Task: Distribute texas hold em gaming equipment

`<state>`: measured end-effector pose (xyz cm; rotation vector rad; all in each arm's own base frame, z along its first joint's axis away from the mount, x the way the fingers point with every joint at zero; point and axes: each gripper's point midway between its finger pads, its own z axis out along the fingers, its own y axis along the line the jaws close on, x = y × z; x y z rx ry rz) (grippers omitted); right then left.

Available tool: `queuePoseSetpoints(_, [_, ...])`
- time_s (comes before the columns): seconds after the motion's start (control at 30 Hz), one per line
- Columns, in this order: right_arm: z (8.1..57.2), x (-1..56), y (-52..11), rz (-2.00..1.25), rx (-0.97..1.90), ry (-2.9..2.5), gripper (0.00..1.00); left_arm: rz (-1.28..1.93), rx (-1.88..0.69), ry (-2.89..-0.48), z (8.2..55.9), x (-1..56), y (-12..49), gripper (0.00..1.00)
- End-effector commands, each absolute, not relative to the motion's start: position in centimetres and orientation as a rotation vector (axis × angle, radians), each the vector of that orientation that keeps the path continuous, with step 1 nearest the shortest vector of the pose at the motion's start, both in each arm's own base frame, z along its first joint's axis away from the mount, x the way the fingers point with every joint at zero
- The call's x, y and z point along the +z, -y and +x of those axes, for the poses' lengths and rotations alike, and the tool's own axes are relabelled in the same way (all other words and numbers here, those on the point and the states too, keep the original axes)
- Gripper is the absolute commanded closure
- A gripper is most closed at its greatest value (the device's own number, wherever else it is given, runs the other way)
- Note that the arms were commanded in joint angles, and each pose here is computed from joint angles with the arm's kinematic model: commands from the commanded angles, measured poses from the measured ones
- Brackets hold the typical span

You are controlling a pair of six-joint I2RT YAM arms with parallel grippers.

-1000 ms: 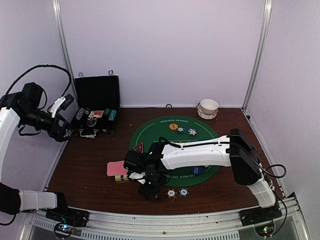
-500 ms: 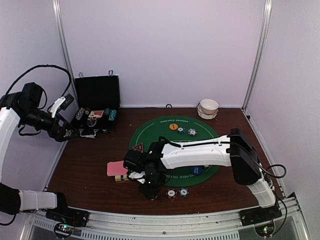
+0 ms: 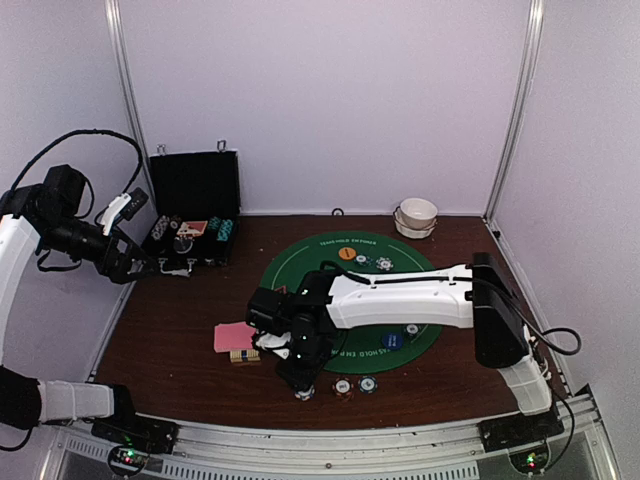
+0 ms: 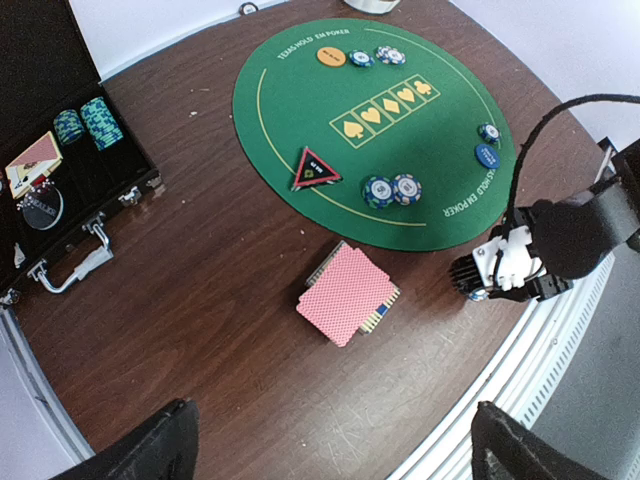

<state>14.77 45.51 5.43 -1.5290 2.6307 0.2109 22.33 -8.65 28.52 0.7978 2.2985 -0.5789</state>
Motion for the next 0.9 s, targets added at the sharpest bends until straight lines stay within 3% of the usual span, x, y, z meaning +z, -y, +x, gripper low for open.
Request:
queuePoseSetpoints(0.0, [17.9,9.6,-43.3,-1.361,0.216,-2.626,0.71,0.815,-0.568,-2.263,22.0,29.3,8.7,0.02])
queuePoseSetpoints(0.53, [30.1,8.6,-27.0,-0.675,0.041,-2.814,0.74,0.817,-0.569,-2.259,22.0,29.4,8.7,0.02])
queuePoseSetpoints(0.87, [34.2,8.3,-18.5,-0.309,-0.037,-2.836,0.76,0.817,-0.573,-2.266,22.1,29.2,8.7,0.02])
